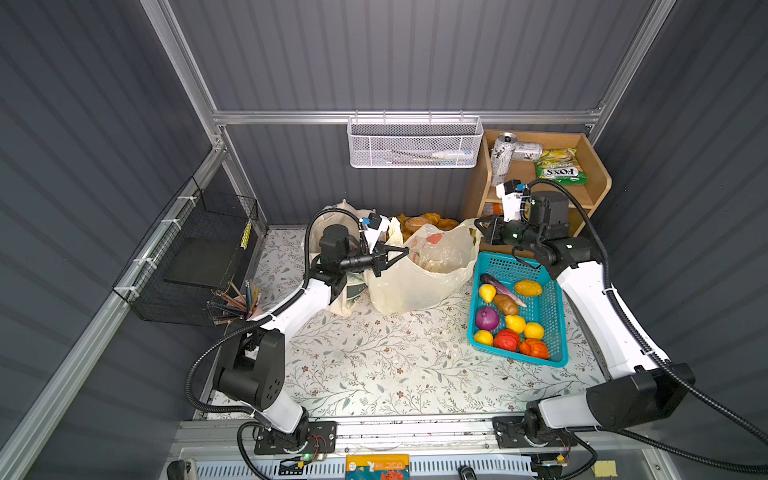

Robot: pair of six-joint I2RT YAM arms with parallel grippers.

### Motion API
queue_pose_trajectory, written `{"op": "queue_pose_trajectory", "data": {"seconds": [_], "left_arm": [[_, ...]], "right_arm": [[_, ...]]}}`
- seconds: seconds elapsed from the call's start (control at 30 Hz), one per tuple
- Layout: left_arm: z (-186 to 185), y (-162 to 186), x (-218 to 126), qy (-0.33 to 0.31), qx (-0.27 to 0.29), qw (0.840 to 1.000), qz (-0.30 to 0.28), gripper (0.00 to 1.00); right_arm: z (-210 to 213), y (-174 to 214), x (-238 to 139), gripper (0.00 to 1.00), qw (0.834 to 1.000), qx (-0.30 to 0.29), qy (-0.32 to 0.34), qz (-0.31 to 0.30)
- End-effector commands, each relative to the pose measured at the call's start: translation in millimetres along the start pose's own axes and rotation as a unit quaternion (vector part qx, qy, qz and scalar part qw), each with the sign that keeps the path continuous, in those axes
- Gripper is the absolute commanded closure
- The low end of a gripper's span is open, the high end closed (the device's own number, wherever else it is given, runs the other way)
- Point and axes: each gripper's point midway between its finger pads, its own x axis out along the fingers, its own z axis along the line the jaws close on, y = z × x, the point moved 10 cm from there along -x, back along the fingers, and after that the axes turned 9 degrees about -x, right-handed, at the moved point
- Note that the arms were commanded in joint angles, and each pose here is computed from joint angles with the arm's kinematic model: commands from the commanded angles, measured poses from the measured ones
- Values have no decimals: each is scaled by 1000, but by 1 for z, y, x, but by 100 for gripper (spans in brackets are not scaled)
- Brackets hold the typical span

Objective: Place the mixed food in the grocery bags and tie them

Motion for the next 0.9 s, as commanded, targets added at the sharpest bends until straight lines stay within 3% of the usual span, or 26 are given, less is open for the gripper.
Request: {"op": "queue_pose_trajectory", "data": {"seconds": [0.0,0.1,0.2,0.33,0.53,0.7,0.87], "left_arm": [[-6,-4,-5,-4,-6,1000,-14,100],[-6,-10,-9,-49,-31,998,-24,100],[-13,-12,-11,-38,-6,999,-16,100],[-7,-17,-5,-44,-18,999,23,100],[5,-24,10,1,-30,998,52,100],[14,-29,26,45,-43,996,64,100],[20,-9,40,81,-71,989,99,100]], "right_arm": [[7,-4,-12,100,1000,-17,-1,-3],[23,-3,-33,100,999,-34,-5,-6],[47,3,-47,100,998,-61,-3,9],[76,18,-50,100,994,-96,-10,58],[93,30,-38,100,981,-157,18,116],[100,28,-9,100,960,-229,29,159],[115,18,11,100,957,-255,-18,137]]}}
